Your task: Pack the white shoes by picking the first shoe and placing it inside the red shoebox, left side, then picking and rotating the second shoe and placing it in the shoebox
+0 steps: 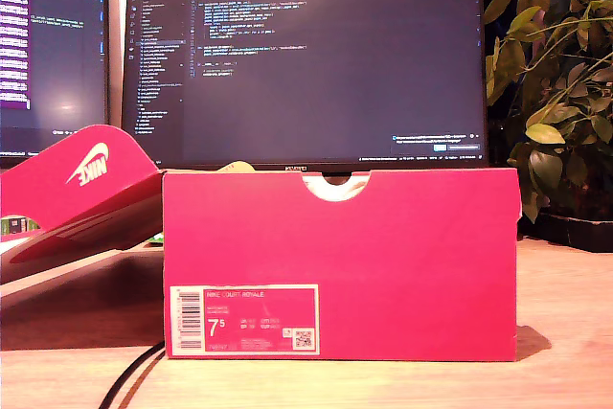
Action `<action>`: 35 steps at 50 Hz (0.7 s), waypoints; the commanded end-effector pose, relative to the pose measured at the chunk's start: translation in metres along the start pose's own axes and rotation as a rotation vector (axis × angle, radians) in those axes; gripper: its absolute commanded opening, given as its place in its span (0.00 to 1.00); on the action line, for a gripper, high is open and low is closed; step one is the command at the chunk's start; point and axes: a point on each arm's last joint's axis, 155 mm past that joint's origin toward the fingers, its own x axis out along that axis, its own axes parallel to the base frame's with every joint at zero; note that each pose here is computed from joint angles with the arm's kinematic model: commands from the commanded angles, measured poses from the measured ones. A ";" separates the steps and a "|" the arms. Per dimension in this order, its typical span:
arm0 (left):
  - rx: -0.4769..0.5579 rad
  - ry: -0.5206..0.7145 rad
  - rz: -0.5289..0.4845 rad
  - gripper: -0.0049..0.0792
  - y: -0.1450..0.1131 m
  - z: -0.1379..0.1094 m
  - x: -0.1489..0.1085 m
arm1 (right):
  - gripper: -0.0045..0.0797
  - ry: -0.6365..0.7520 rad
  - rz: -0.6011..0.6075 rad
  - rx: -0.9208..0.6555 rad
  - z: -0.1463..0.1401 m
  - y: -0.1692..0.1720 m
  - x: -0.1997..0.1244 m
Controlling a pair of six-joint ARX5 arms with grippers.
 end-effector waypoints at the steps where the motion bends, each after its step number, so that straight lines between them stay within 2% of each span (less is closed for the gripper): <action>1: 0.013 0.041 0.010 0.04 0.003 -0.018 0.003 | 0.04 0.008 -0.007 -0.003 -0.007 -0.001 0.003; 35: 0.027 0.039 0.008 0.04 0.003 -0.018 0.003 | 0.04 0.009 -0.007 -0.003 -0.007 -0.001 0.003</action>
